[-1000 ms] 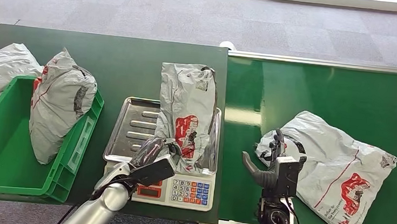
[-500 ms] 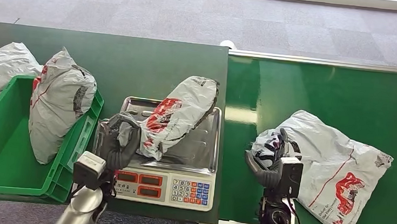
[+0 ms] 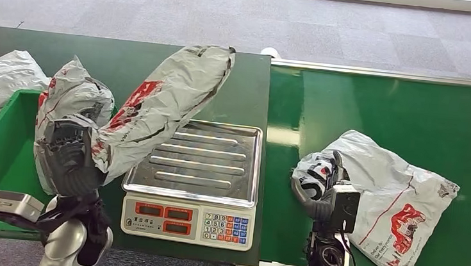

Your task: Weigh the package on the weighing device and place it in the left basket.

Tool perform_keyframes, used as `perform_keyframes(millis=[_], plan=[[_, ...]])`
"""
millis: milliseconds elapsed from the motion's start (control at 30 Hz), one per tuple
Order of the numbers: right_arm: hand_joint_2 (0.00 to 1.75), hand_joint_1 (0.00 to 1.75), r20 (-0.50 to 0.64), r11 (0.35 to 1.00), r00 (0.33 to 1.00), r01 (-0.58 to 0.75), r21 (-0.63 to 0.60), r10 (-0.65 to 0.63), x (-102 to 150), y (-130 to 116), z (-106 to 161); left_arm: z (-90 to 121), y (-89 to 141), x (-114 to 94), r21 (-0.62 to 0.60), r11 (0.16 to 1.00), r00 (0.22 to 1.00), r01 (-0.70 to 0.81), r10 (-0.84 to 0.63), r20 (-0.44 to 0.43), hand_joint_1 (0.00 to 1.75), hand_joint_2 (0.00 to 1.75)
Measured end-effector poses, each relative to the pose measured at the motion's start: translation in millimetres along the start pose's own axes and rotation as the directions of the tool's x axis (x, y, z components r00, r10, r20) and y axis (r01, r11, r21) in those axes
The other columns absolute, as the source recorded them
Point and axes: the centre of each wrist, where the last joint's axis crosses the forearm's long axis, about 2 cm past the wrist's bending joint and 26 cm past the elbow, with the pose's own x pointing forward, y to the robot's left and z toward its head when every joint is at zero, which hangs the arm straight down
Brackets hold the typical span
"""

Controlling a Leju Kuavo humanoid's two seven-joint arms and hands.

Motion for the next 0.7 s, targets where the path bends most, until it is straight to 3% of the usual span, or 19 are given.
perform_keyframes(millis=[333,700], plan=[[1.75,0.0,-0.003,1.0,1.0,0.001,-0.009,-0.001,-1,0,1,-30,25,45,0.259,0.96,0.97,0.107,-0.158,0.184,1.75,1.75],[1.75,0.0,-0.007,1.0,1.0,-0.007,-0.023,0.007,-2,0,2,-39,80,75,0.442,0.893,0.943,0.083,-0.214,0.256,1.75,1.75]])
